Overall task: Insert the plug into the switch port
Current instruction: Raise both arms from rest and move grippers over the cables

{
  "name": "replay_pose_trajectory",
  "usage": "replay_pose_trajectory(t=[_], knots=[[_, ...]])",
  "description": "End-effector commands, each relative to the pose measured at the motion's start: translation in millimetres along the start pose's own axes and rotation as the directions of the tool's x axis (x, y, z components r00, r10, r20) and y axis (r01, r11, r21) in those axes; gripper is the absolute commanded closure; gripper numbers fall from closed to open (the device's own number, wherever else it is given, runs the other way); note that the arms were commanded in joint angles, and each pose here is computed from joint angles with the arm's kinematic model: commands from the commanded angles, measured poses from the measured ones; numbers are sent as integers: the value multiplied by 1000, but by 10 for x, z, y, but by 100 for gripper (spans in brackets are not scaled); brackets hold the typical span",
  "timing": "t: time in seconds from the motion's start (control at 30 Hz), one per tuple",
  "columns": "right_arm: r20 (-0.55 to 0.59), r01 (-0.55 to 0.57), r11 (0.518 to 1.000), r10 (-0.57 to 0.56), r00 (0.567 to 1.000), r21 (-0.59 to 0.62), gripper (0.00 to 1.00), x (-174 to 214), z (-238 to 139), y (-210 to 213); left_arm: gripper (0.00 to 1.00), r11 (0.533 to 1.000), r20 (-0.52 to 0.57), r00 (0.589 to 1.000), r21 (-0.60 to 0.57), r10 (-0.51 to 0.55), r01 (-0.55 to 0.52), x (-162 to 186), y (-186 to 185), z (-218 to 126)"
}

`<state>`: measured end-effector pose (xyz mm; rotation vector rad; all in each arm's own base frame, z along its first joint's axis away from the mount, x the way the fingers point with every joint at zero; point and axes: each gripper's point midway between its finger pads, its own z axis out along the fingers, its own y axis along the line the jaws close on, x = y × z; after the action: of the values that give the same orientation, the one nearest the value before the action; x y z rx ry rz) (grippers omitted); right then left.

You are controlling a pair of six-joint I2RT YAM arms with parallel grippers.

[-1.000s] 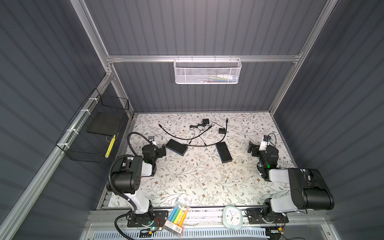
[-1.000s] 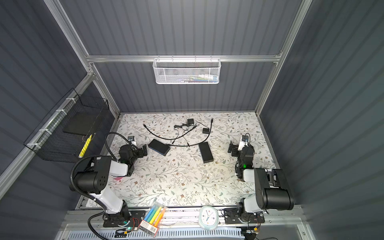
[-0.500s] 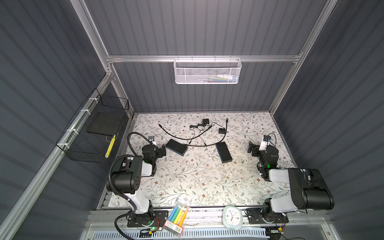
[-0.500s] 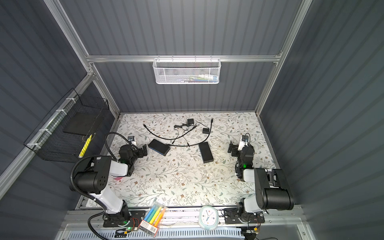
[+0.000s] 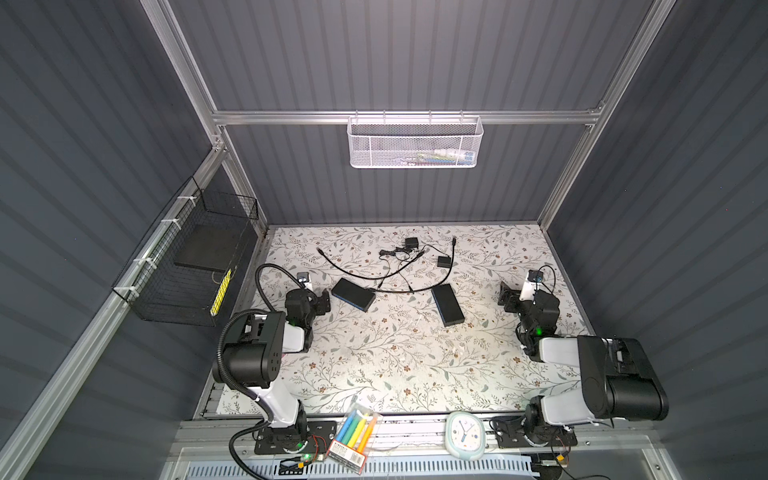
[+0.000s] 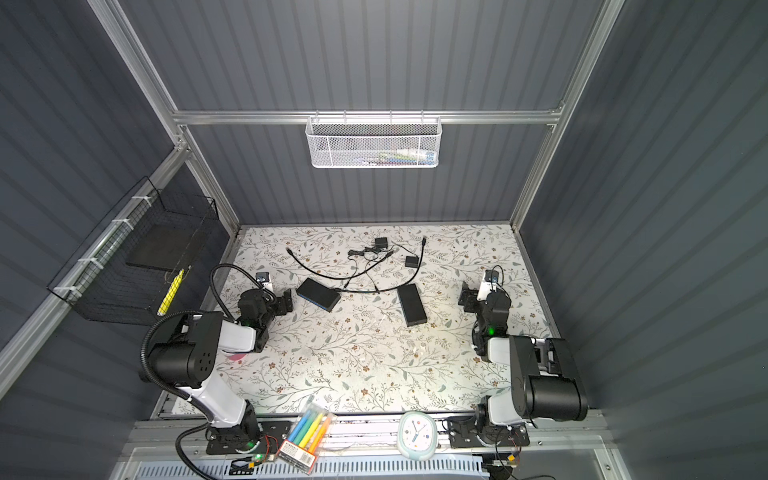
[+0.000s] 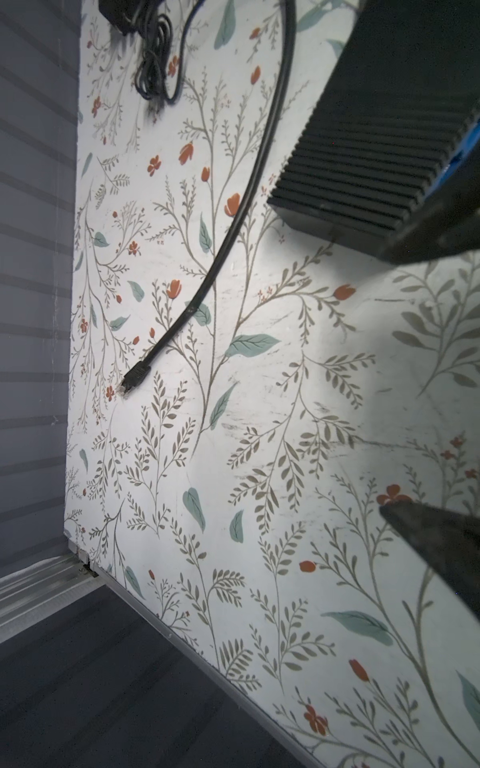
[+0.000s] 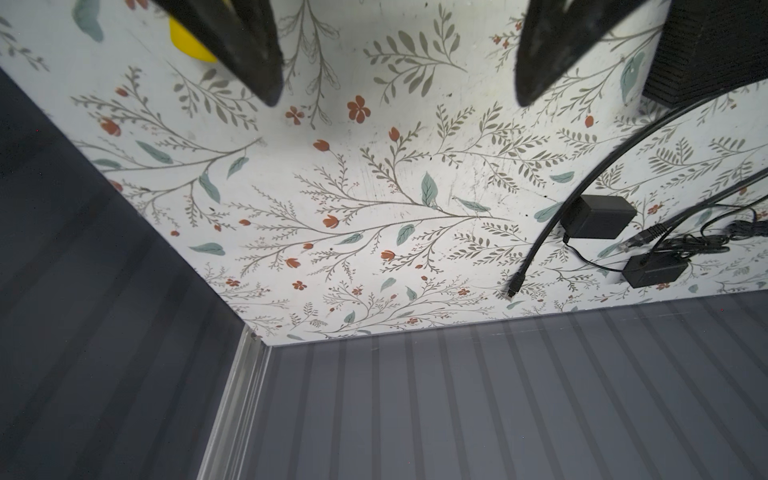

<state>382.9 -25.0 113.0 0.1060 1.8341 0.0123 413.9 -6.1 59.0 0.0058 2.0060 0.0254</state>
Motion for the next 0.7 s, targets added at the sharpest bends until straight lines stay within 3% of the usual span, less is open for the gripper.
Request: replay_pose_trajectory(t=[0.0, 0.1, 0.27, 0.37, 0.5, 0.67], knots=[[-3, -14, 1000, 14, 1000, 26, 23, -169, 38, -40, 26, 999, -29, 1000, -33, 2, -3, -266, 44, -9], [-187, 29, 998, -19, 982, 48, 23, -363, 72, -20, 28, 997, -63, 997, -67, -48, 44, -668, 93, -157], [-321, 7, 1000, 2, 947, 26, 23, -527, 11, 277, 28, 983, -74, 991, -158, -108, 95, -1028, 46, -499], [-395, -12, 997, -20, 919, -79, 24, -429, -46, 714, 28, 986, -68, 987, -88, -145, 139, -1144, -171, -684], [-480, 76, 968, -185, 858, -238, 23, -242, -155, 1347, 28, 973, -127, 966, 4, -227, 229, -1101, -376, -845], [-572, 89, 922, -307, 761, -376, 22, -43, -153, 1815, 29, 965, -235, 940, 23, -248, 261, -917, -463, -911]])
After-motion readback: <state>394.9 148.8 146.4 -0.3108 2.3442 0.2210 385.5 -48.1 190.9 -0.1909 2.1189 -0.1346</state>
